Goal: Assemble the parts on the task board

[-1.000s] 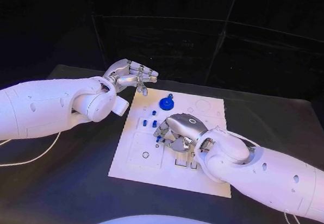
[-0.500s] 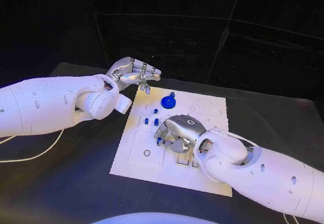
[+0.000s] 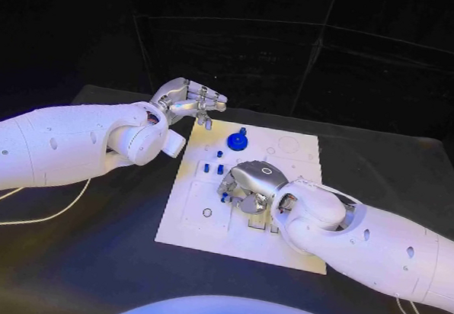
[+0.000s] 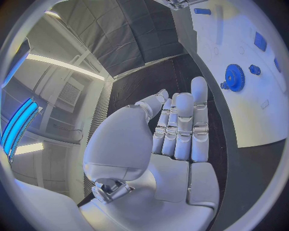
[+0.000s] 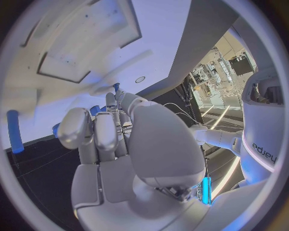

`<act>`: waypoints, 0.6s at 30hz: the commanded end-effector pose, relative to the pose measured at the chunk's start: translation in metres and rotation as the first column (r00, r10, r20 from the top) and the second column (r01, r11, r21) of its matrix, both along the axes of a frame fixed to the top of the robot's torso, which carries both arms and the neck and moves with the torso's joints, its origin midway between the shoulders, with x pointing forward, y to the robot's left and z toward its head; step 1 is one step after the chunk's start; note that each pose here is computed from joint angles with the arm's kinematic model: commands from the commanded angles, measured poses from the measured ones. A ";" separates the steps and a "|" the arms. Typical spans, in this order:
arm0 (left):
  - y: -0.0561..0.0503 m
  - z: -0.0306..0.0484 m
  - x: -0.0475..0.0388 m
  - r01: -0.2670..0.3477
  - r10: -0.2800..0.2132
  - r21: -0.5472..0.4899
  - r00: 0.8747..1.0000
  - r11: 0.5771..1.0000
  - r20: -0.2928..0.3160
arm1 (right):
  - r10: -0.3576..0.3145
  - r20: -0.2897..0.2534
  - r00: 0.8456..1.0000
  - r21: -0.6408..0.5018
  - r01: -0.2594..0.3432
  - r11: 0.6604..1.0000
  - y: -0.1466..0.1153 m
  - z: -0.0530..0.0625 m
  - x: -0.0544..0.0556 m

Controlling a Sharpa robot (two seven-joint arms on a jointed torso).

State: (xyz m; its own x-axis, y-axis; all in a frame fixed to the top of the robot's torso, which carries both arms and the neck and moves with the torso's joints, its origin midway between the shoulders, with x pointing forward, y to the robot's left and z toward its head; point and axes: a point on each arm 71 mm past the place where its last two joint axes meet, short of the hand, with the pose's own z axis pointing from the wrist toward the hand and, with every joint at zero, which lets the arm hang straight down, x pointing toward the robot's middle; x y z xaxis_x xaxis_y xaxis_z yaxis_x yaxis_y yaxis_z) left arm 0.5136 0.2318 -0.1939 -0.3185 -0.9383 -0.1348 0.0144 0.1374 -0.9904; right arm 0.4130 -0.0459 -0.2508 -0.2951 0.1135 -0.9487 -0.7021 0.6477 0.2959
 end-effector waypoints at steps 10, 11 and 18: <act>0.000 0.0013 0.0003 0.008 -0.008 -0.008 1.000 1.000 0.003 | 0.014 -0.020 1.000 -0.063 -0.015 0.998 0.004 -0.006 -0.001; 0.000 0.0013 0.0003 0.008 -0.008 -0.008 1.000 1.000 0.002 | 0.016 -0.022 1.000 -0.064 -0.018 0.998 0.005 -0.006 -0.001; 0.001 0.0006 0.0009 0.004 -0.004 -0.004 1.000 1.000 -0.004 | 0.018 -0.031 0.999 -0.067 -0.020 0.998 0.006 -0.007 -0.003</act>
